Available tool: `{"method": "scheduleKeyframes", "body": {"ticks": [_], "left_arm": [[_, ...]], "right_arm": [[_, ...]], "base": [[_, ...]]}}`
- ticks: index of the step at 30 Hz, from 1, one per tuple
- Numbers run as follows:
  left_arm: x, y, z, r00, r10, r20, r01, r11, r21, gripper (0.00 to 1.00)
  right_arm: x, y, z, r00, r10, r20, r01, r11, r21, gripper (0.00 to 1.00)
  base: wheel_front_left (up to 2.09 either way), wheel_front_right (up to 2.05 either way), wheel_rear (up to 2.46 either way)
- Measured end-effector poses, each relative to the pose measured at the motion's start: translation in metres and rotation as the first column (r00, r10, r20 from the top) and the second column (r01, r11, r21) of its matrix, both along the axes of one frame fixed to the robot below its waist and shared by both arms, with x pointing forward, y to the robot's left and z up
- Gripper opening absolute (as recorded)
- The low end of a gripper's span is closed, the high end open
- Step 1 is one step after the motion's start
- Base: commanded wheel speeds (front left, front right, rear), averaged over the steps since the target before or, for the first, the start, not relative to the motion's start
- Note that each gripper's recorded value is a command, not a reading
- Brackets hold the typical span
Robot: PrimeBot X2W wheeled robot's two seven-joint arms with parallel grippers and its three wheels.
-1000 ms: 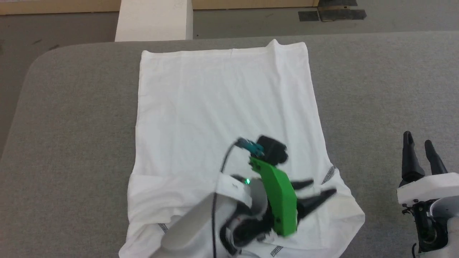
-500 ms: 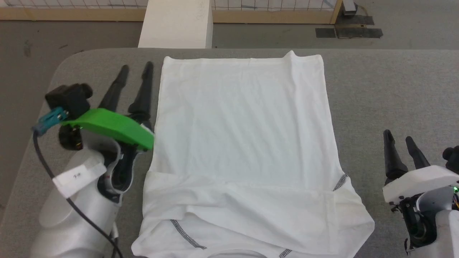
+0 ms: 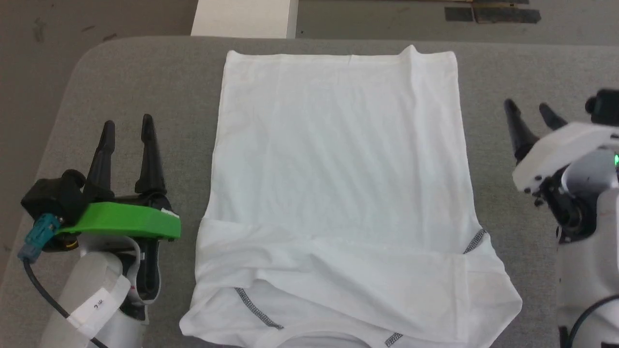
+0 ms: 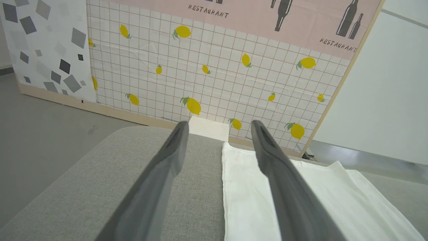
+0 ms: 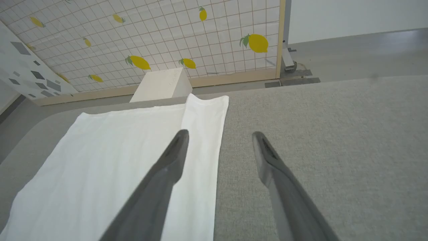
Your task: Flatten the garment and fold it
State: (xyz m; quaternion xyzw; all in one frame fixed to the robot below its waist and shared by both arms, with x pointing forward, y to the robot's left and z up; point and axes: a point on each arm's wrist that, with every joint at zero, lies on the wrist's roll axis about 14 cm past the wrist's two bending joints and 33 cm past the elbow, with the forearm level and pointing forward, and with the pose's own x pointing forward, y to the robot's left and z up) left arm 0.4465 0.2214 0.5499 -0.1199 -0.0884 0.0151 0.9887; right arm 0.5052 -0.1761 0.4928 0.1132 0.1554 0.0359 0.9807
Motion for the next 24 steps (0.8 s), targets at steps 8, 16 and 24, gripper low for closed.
{"method": "scheduleKeyframes", "body": {"ticks": [8,16,24], "left_arm": [[0.008,-0.001,-0.016,1.000,0.013,-0.005,-0.014,0.999,-0.048,1.00],[0.023,0.004,-0.050,0.998,0.023,-0.061,-0.026,0.999,-0.038,1.00],[0.022,0.025,-0.082,0.987,0.085,-0.135,-0.084,0.996,0.010,1.00]], "right_arm": [[0.080,-0.004,0.012,0.989,0.043,-0.143,-0.068,0.982,-0.175,1.00],[0.136,-0.007,-0.027,0.929,-0.003,-0.370,-0.125,0.939,-0.320,1.00],[0.139,0.027,-0.109,0.783,0.007,-0.622,-0.303,0.877,-0.373,1.00]], "base": [[0.00,0.00,0.00],[0.00,0.00,0.00],[0.00,0.00,0.00]]}}
